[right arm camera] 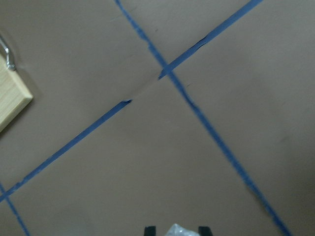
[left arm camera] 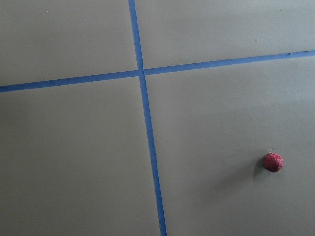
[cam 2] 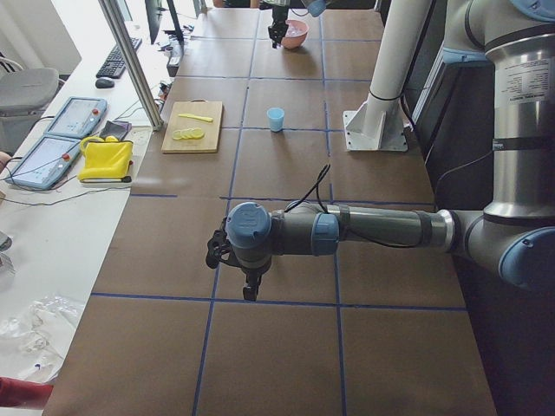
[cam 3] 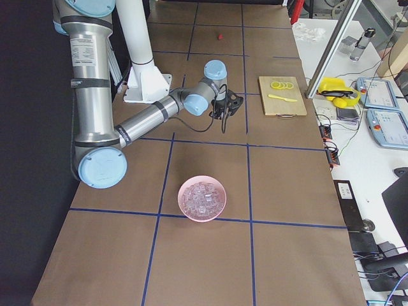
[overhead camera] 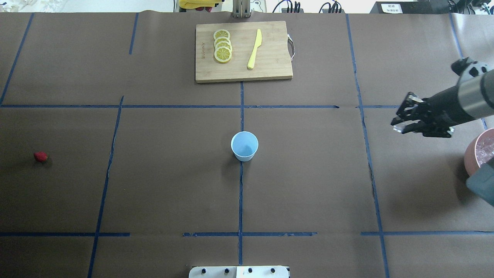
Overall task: Put ice and strawberries in cup
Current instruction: 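Carry the ice cube with the right gripper over the light-blue cup, then open the right gripper to drop the ice cube into the cup, then move the right gripper back to the pink bowl of ice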
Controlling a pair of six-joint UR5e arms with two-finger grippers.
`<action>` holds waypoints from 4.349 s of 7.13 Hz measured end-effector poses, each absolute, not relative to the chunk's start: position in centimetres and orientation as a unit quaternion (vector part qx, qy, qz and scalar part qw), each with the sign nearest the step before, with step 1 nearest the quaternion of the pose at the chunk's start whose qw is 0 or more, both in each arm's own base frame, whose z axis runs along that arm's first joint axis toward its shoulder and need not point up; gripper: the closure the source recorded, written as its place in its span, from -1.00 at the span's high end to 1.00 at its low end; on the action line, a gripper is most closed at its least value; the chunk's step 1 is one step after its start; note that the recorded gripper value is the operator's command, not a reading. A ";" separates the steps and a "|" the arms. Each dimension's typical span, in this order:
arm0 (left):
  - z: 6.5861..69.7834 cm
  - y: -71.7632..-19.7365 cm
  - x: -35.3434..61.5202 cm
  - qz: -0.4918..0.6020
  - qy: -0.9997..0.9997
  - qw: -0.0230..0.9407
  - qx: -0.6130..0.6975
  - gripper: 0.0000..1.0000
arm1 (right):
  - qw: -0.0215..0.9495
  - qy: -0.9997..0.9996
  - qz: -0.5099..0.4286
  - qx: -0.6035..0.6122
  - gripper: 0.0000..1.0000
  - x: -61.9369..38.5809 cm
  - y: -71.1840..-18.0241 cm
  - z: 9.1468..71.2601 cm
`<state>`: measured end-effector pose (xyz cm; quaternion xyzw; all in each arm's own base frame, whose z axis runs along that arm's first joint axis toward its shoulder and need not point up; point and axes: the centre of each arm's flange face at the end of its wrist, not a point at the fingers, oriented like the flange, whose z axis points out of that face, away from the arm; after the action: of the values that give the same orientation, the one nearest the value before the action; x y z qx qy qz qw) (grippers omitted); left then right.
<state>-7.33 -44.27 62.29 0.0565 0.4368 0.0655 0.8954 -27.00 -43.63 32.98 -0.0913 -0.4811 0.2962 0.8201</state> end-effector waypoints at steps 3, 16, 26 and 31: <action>62.8 -43.3 -7.3 0.076 0.433 0.894 0.081 1.00 | 0.801 -0.476 0.342 -0.125 -0.83 -41.0 -45.3 19.9; 62.5 -43.1 -7.1 0.078 0.445 0.888 0.087 1.00 | 0.810 -0.443 0.362 -0.127 0.26 -44.8 -44.6 19.6; 61.3 -42.2 -7.1 0.081 0.444 0.887 0.097 1.00 | 0.861 -0.302 0.386 -0.136 0.35 -3.8 -44.4 56.0; 57.5 -41.0 -7.1 0.062 0.444 0.887 0.111 1.00 | 0.813 -0.300 0.466 -0.178 0.93 1.0 -43.3 65.0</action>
<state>-7.13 -41.04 57.48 0.1109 0.4442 0.0618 0.8869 1.02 -43.30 64.96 -0.1779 -0.2998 0.4658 0.8133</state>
